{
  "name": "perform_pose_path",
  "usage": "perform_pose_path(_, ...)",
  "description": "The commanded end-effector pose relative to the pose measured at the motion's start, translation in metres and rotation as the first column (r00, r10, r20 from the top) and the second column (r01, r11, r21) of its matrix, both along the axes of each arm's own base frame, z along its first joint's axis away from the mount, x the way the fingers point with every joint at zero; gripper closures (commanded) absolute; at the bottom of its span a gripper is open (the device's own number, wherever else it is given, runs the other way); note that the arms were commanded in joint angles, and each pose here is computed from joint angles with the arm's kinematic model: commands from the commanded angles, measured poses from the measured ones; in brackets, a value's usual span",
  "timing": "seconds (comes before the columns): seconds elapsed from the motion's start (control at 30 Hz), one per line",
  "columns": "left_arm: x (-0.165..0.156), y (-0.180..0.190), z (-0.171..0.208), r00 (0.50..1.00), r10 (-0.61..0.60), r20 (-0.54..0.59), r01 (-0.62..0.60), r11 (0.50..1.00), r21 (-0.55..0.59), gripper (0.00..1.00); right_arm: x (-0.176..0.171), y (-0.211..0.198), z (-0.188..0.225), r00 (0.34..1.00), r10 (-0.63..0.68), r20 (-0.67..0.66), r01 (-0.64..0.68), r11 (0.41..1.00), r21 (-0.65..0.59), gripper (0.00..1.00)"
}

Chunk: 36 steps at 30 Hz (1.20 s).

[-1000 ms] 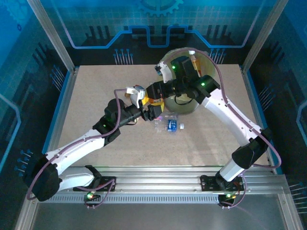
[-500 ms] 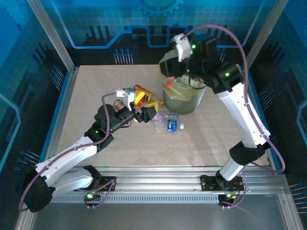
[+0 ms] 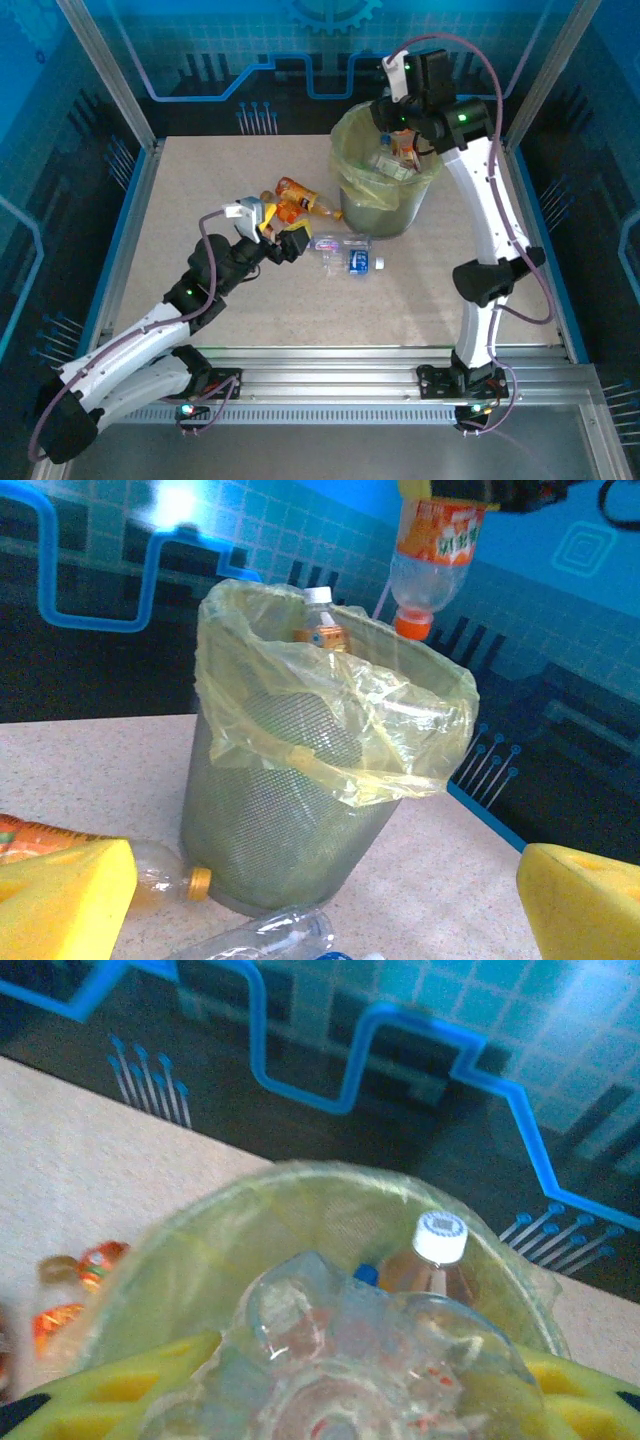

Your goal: Put the plastic bottles in the bin

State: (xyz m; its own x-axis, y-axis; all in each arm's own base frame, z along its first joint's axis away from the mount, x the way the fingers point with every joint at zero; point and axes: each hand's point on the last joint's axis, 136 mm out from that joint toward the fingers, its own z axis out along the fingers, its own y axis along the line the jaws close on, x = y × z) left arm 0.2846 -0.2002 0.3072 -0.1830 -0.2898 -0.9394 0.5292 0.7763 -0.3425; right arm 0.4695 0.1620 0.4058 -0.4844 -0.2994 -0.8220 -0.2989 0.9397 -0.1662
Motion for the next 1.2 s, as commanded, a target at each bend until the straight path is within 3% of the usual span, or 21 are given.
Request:
perform_pose_path(0.0,0.002,0.008,-0.007,0.999,0.048,-0.016,-0.048,0.999,0.016,0.01,0.003,-0.021,-0.009,0.999,-0.047,-0.024,0.045,0.995,-0.084,0.60)
perform_pose_path(0.37,0.005,0.010,-0.013,0.997,0.065,-0.037,-0.064,0.998,0.026,0.01,0.019,-0.037,-0.067,0.982,-0.110,-0.155,0.085,0.983,-0.161,0.54)
perform_pose_path(0.63,0.005,0.013,-0.016,0.996,0.082,-0.041,-0.080,0.996,0.035,0.01,0.017,-0.037,-0.098,0.965,-0.113,-0.235,0.078,0.985,-0.152,0.30)
perform_pose_path(0.8,0.006,0.014,-0.017,0.995,0.089,-0.044,-0.087,0.996,0.037,0.01,0.008,-0.021,-0.099,0.963,-0.043,-0.267,0.024,0.997,-0.074,0.12)
perform_pose_path(1.17,0.008,0.016,-0.020,0.993,0.101,-0.056,-0.099,0.994,0.043,0.01,-0.013,-0.003,-0.077,0.966,0.027,-0.258,-0.019,0.999,0.034,0.09)
